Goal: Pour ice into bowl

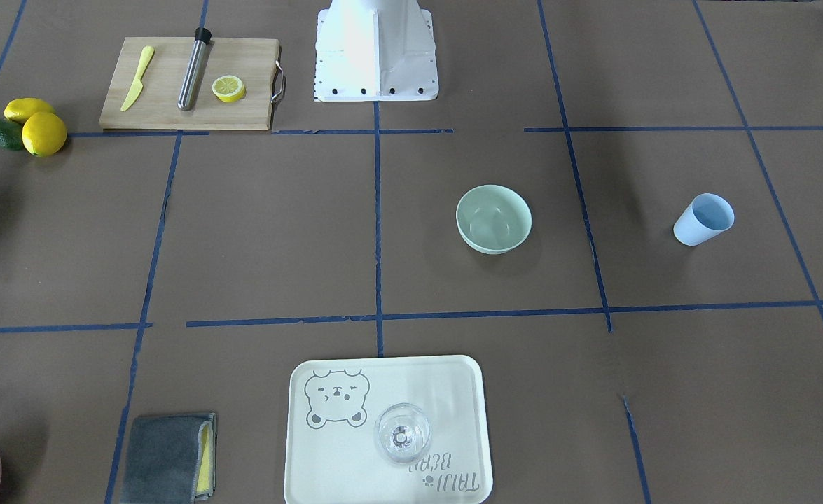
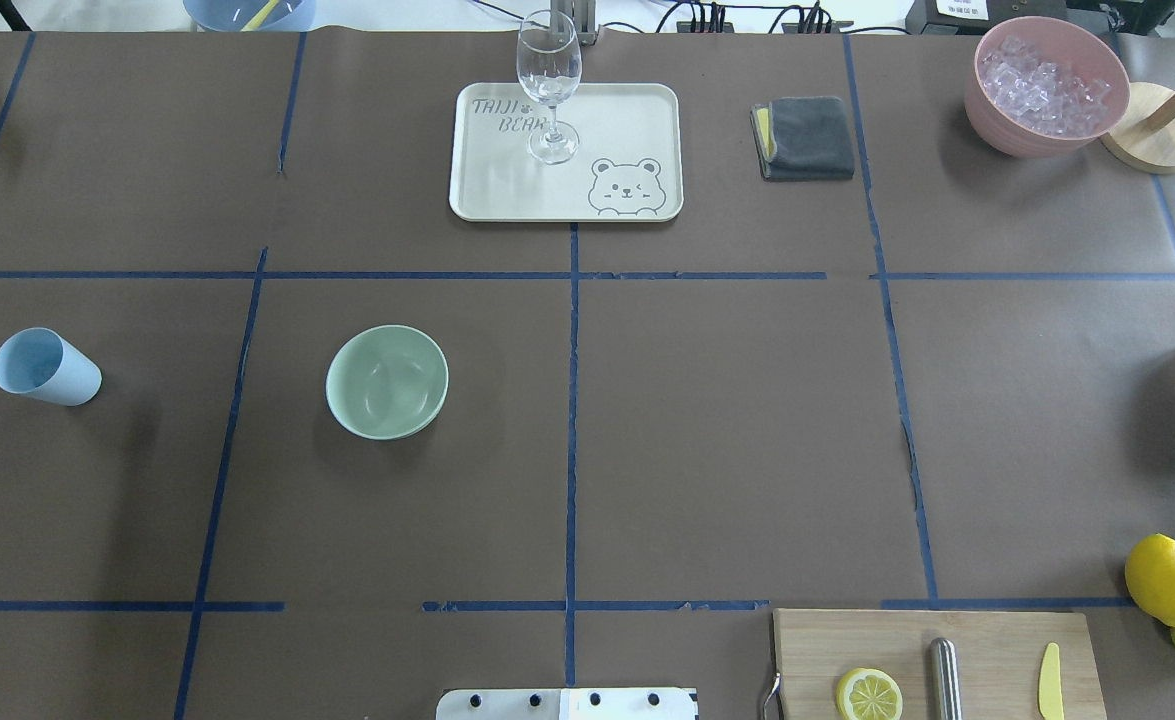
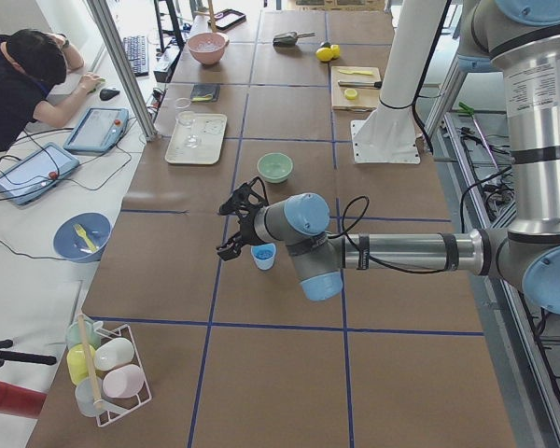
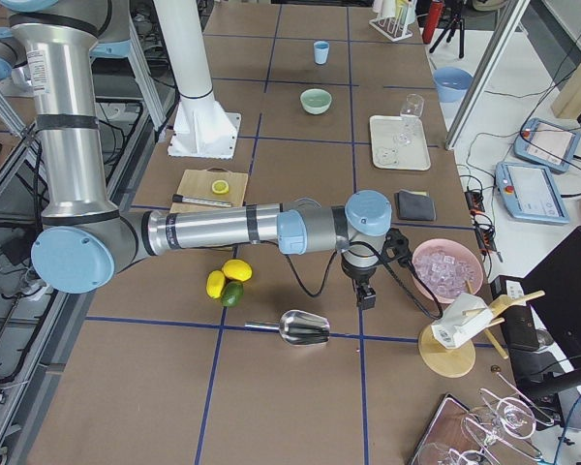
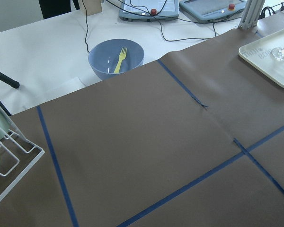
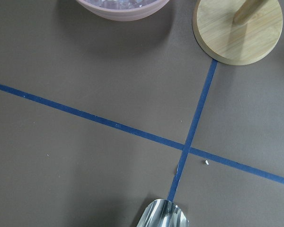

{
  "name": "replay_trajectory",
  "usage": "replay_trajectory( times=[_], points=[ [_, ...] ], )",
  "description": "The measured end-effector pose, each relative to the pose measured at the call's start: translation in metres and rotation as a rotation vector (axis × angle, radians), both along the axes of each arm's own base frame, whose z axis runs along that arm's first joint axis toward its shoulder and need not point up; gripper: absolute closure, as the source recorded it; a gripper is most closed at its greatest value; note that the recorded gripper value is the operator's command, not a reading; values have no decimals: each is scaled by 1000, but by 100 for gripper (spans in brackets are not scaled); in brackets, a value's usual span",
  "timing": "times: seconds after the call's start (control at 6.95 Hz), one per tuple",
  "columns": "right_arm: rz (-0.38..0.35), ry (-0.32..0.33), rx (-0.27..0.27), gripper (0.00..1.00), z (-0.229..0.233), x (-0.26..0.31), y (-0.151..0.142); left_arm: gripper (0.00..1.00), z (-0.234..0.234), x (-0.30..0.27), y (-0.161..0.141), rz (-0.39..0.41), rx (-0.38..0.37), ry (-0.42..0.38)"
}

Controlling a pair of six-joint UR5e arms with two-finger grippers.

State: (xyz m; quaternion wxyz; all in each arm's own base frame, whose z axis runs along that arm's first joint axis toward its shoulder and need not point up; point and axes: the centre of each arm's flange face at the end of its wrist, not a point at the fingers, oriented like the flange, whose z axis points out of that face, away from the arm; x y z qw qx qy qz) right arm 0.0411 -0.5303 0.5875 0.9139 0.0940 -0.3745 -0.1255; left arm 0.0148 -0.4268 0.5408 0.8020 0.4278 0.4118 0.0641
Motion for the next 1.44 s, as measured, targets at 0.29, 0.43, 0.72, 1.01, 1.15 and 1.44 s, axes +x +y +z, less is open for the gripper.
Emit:
replay_trajectory(
  times=[0.29,0.43,0.72,1.01,1.15,1.44],
  points=[
    [0,2,-2,0,2,0,2,0,-1,68,18,-106,-45,45],
    [0,1,-5,0,3,0,3,0,5,105,37,-178,-71,63],
    [1,2,-8,0,5,1,5,0,18,161,71,-306,-87,65],
    [3,4,-13,0,9,3,8,0,33,194,99,-384,-81,55],
    [6,4,-15,0,10,5,9,0,46,209,111,-413,-84,53],
    [13,5,-3,0,14,8,13,0,69,230,131,-464,-110,88]
  ],
)
